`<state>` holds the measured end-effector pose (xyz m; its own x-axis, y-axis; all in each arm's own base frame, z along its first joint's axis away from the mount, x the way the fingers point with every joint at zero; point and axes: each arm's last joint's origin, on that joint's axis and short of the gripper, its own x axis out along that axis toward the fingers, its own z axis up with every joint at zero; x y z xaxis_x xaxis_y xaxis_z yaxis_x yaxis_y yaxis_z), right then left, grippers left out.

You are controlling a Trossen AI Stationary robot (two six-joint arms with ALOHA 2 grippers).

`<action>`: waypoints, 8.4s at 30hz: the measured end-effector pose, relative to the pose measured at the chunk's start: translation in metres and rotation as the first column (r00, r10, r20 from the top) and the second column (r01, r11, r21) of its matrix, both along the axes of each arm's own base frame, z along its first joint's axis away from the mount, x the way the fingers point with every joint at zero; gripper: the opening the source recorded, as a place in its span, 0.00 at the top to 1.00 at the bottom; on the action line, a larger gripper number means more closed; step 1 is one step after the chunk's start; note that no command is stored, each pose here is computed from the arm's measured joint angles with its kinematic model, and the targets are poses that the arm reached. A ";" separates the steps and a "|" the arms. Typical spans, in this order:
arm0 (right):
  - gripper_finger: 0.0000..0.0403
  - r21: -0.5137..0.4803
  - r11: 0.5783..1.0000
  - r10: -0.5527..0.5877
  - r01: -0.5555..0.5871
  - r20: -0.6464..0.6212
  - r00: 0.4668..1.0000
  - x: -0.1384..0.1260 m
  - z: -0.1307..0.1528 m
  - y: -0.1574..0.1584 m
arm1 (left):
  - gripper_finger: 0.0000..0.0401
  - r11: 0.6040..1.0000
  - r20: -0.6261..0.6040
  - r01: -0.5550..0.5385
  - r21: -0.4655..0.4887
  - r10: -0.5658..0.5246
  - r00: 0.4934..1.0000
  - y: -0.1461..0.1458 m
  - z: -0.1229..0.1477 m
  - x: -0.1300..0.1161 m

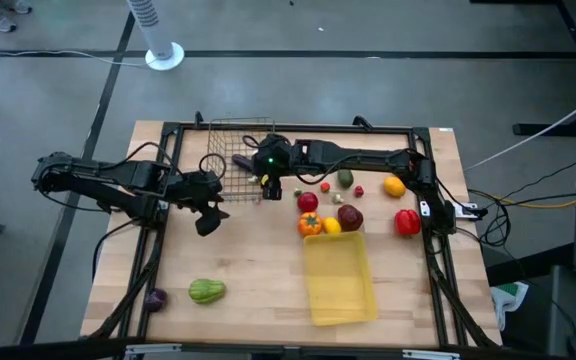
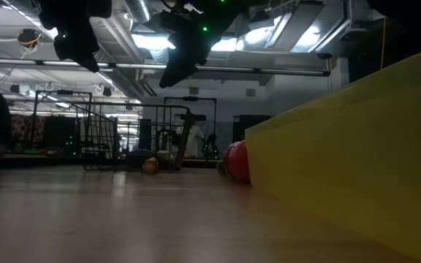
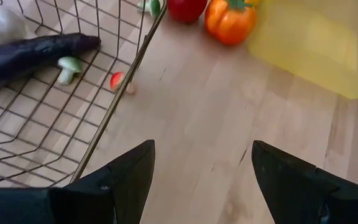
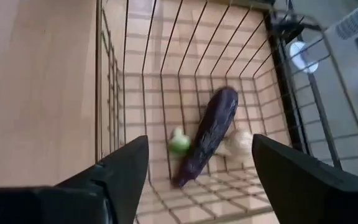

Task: Sort produce into baskets
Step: Put the lime into the yellow bin, then put the chayote into the brown wire basket

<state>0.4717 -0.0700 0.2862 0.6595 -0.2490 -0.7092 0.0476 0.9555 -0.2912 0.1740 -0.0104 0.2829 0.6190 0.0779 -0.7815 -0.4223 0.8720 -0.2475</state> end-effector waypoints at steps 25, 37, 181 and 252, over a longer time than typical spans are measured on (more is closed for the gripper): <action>0.29 0.054 0.984 -0.107 0.169 -0.580 0.808 -0.088 0.048 0.004 | 0.35 1.000 0.000 -0.004 -0.002 0.004 1.000 0.000 -0.001 0.003; 0.29 0.034 0.844 -0.408 0.535 -0.608 0.681 -0.155 0.027 -0.028 | 0.35 1.000 0.000 -0.011 0.014 0.011 1.000 0.000 -0.001 0.003; 0.17 0.397 0.917 0.188 -0.029 -0.369 0.910 -0.179 -0.052 0.211 | 0.34 0.992 -0.049 0.113 0.060 -0.110 0.993 -0.025 -0.032 0.051; 0.17 0.395 0.918 0.191 -0.032 -0.369 0.910 -0.180 -0.052 0.211 | 0.03 0.875 -0.103 0.249 -0.416 -0.317 0.943 -0.149 -0.060 0.038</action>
